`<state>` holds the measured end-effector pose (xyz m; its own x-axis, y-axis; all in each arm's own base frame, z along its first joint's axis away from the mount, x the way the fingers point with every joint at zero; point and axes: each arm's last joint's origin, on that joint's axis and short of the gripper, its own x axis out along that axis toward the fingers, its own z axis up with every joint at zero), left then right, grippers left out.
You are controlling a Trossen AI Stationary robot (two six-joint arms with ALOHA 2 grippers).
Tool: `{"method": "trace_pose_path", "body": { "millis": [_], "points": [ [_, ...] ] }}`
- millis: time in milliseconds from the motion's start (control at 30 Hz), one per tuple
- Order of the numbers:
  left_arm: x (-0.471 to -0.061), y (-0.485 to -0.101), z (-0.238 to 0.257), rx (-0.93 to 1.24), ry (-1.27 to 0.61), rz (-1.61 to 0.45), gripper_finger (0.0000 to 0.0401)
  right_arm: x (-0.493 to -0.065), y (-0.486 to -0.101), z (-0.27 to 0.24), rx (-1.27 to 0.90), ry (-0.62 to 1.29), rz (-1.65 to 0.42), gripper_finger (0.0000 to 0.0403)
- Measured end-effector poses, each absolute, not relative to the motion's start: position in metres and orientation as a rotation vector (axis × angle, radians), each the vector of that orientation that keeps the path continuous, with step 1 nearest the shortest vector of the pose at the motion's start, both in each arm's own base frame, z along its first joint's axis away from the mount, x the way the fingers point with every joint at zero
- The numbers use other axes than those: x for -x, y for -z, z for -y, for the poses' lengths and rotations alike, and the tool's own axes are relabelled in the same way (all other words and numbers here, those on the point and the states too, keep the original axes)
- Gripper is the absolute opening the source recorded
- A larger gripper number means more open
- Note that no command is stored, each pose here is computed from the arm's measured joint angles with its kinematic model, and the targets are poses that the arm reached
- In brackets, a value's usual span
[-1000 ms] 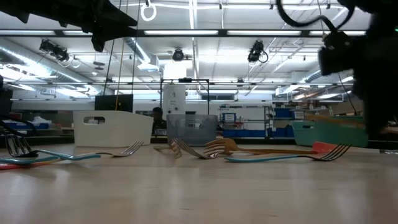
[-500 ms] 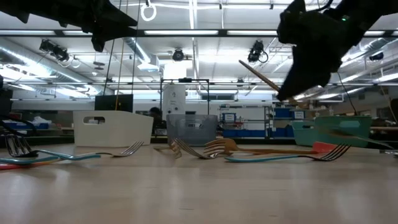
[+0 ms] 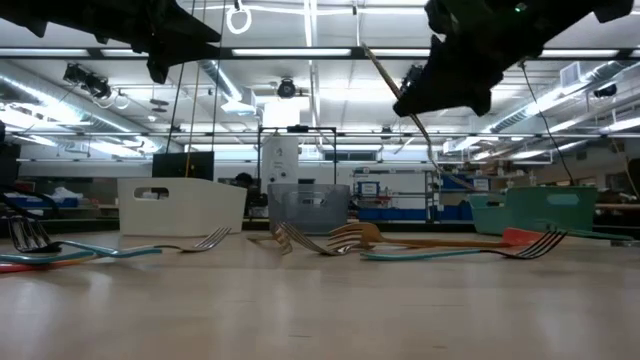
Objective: Sort silverware by color (type)
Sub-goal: Put the yellow fork into the black bin
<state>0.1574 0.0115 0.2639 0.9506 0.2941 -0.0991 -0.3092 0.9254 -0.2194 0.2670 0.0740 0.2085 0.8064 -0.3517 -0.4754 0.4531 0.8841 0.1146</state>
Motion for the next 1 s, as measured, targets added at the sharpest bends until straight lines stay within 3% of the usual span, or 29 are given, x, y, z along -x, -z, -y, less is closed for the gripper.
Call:
{"method": "trace_pose_path", "body": {
  "millis": [267,567,867,1000],
  "points": [
    [-0.157,-0.264,-0.011,0.236,-0.309,-0.060,0.0137,-0.285,-0.228,-0.049,-0.225,0.380,-0.292,0.0042],
    [-0.158,-0.271,-0.012,0.241,-0.302,0.006,0.0137,-0.297,-0.246,0.016,-0.253,0.393,-0.119,0.0042],
    [-0.160,-0.270,-0.007,-0.016,-0.199,-0.041,0.0137,-0.294,-0.254,0.059,-0.281,0.376,-0.038,0.0042],
    [-0.165,-0.269,-0.006,-0.035,-0.193,-0.034,0.0137,-0.295,-0.262,0.063,-0.272,0.355,-0.018,0.0042]
  ]
}}
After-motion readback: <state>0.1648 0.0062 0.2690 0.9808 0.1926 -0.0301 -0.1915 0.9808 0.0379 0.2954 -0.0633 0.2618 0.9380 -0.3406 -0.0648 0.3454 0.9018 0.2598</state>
